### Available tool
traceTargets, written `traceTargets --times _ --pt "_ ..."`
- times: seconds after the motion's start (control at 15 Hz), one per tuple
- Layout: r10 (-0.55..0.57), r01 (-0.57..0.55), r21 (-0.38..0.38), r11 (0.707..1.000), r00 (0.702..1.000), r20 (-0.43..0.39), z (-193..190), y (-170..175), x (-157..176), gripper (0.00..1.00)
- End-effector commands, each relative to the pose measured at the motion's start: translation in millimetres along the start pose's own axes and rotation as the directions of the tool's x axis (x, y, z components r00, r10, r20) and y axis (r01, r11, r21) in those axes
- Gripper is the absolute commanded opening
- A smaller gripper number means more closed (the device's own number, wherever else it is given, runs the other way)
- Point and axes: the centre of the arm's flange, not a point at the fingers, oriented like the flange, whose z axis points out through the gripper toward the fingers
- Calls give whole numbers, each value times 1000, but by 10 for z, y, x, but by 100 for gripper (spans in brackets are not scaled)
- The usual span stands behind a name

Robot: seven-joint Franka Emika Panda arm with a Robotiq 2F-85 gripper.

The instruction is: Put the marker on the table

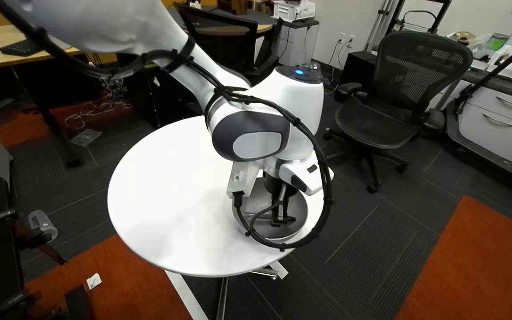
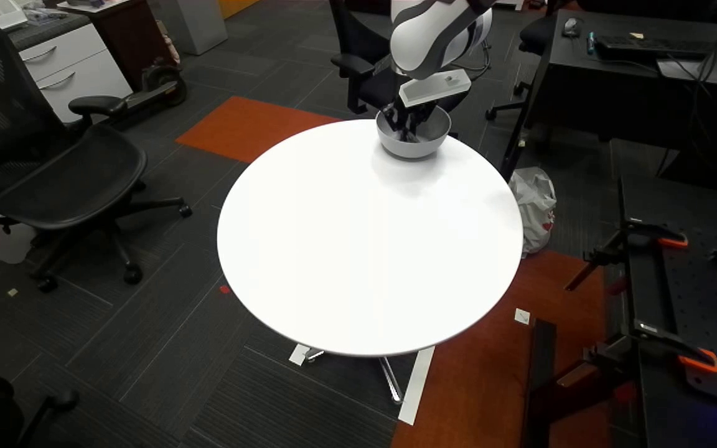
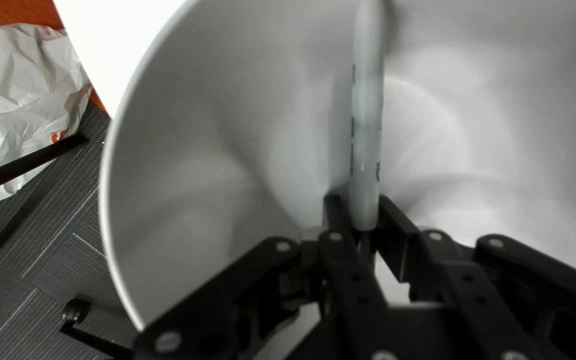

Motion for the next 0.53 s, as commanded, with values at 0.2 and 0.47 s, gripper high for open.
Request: traceTargets --times 0.2,0.47 --pt "15 -15 18 1000 1000 -27 -432 -26 -185 4" --pt "18 -11 67 998 994 -103 -1235 4 -260 4"
